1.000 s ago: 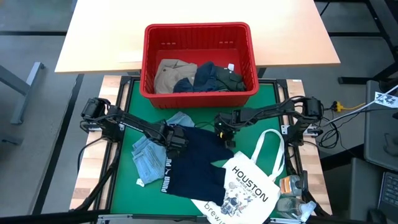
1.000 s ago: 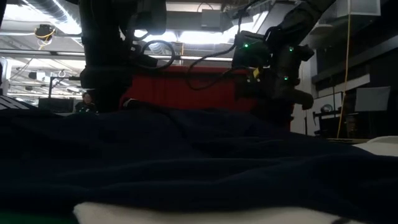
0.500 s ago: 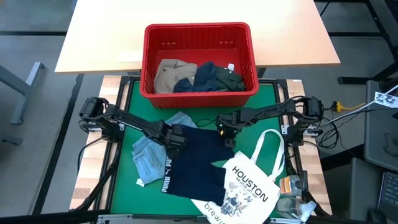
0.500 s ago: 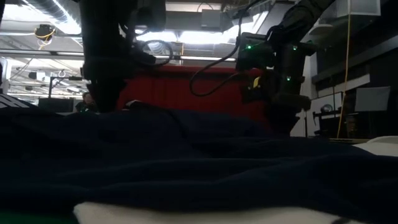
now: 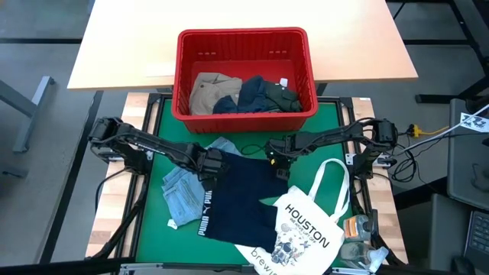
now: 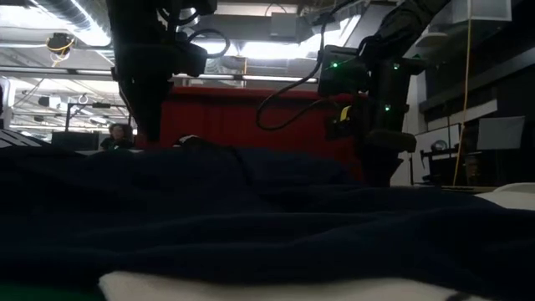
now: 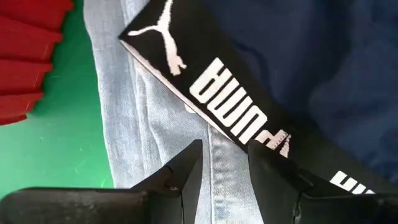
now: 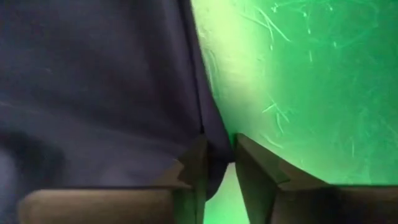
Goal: Fold Laundry from Bin
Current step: Fold the dark blue boxer shorts
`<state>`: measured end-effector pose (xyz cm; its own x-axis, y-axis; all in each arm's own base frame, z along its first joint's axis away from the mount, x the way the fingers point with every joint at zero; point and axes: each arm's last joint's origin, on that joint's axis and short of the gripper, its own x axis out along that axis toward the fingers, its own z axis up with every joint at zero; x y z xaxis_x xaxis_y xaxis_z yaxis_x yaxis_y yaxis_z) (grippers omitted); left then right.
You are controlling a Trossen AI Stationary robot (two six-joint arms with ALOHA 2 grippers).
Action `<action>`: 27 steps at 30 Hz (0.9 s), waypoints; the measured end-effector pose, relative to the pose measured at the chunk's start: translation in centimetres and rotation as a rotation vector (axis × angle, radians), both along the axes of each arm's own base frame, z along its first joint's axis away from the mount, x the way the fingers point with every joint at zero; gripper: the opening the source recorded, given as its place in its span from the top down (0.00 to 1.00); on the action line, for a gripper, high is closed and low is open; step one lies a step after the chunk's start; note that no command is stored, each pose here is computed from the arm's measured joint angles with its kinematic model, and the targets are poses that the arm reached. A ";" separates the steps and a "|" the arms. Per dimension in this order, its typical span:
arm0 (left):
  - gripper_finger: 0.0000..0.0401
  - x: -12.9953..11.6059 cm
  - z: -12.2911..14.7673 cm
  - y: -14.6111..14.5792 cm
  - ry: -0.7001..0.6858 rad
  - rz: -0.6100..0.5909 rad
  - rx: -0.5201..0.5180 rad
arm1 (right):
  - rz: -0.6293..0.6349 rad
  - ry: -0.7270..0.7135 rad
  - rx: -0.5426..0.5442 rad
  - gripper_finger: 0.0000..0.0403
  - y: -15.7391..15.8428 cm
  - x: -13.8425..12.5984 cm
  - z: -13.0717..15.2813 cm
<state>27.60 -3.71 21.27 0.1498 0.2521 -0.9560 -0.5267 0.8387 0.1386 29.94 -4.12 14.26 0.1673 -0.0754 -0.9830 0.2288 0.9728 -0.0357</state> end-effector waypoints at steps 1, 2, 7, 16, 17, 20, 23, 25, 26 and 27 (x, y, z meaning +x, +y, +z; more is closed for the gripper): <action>0.69 0.0 0.0 0.0 0.000 -0.012 0.001 | -0.008 0.001 0.002 0.76 0.0 0.0 0.1; 0.69 0.1 0.0 0.1 -0.002 -0.015 0.001 | -0.014 0.003 0.003 0.74 0.0 0.1 0.1; 0.69 0.1 0.0 0.6 0.012 -0.056 0.013 | -0.010 0.010 0.007 0.62 -0.1 0.6 1.1; 0.56 0.5 0.1 1.3 0.006 -0.132 0.028 | -0.008 0.106 0.026 0.54 -0.1 0.8 3.5; 0.54 0.6 0.1 1.4 0.004 -0.138 0.028 | -0.008 0.114 0.026 0.54 -0.1 0.8 3.7; 0.51 0.8 0.1 1.7 -0.014 -0.126 0.039 | -0.008 0.123 0.028 0.54 -0.1 0.7 3.9; 0.50 1.0 0.2 2.2 -0.037 -0.105 0.054 | -0.008 0.124 0.028 0.54 -0.1 0.7 3.9; 0.50 1.2 0.2 2.4 -0.057 -0.100 0.054 | -0.008 0.123 0.028 0.54 -0.1 0.7 3.9; 0.51 1.3 0.2 2.5 -0.063 -0.097 0.054 | -0.007 0.124 0.028 0.54 -0.1 0.7 3.9; 0.52 1.4 0.2 2.6 -0.068 -0.094 0.054 | -0.007 0.124 0.028 0.54 -0.1 0.7 3.9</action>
